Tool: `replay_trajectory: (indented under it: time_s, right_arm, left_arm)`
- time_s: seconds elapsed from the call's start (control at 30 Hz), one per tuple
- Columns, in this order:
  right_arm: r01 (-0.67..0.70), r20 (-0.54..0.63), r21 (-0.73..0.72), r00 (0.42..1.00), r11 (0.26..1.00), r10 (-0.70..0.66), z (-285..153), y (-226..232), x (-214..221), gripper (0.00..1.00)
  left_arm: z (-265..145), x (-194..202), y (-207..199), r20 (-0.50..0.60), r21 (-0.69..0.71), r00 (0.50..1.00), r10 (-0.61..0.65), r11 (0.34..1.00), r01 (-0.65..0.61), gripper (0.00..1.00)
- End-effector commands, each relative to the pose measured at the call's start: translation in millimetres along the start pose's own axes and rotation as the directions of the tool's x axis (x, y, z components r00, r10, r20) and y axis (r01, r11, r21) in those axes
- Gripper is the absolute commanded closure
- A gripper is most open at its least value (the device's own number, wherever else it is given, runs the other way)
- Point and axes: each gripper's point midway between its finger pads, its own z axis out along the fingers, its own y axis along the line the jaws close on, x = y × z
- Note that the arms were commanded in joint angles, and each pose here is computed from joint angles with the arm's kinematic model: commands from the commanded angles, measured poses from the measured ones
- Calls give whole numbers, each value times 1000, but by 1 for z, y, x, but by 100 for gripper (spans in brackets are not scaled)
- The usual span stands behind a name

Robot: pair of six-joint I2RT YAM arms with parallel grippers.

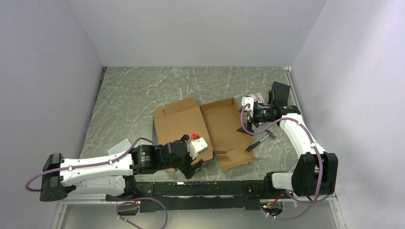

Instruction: Fold the paper box

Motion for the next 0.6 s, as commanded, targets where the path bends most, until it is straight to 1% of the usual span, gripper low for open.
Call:
replay_trajectory:
  time_s: [0.0, 0.07, 0.1, 0.17, 0.23, 0.3, 0.37, 0.4, 0.57]
  right_arm:
    - [66, 8, -12, 998, 998, -65, 1, -2, -2, 0]
    - [115, -1, -5, 993, 993, -115, 0, -16, -6, 0]
    - [138, -17, 5, 990, 990, -138, -1, -26, -8, 0]
    - [173, -62, -18, 983, 985, -173, 2, -51, -9, 0]
    - [198, -116, -99, 971, 975, -209, 14, -66, -16, 0]
    - [194, -157, -157, 963, 968, -218, 29, -81, -21, 1]
    - [209, -187, -180, 952, 961, -242, 47, -99, -25, 2]
    - [218, -211, -195, 943, 956, -258, 57, -107, -24, 2]
    - [236, -286, -277, 905, 932, -314, 103, -129, -15, 7]
  left_arm:
    - [-1, 7, 2, -47, -107, 996, 76, 991, -81, 9]
    - [0, 11, 9, -58, -165, 996, 74, 983, -82, 8]
    - [-2, 10, 17, -48, -213, 997, 60, 975, -69, 7]
    - [-4, 5, 22, 0, -239, 999, 37, 970, -36, 7]
    - [-9, -7, 20, 82, -219, 997, 14, 976, 5, 6]
    - [-14, -21, 15, 175, -174, 984, -15, 984, 46, 6]
    - [-20, -26, 12, 224, -139, 974, -40, 988, 73, 6]
    - [-25, -27, 12, 240, -129, 969, -52, 988, 85, 6]
    - [-34, -14, 20, 238, -146, 965, -110, 978, 148, 6]
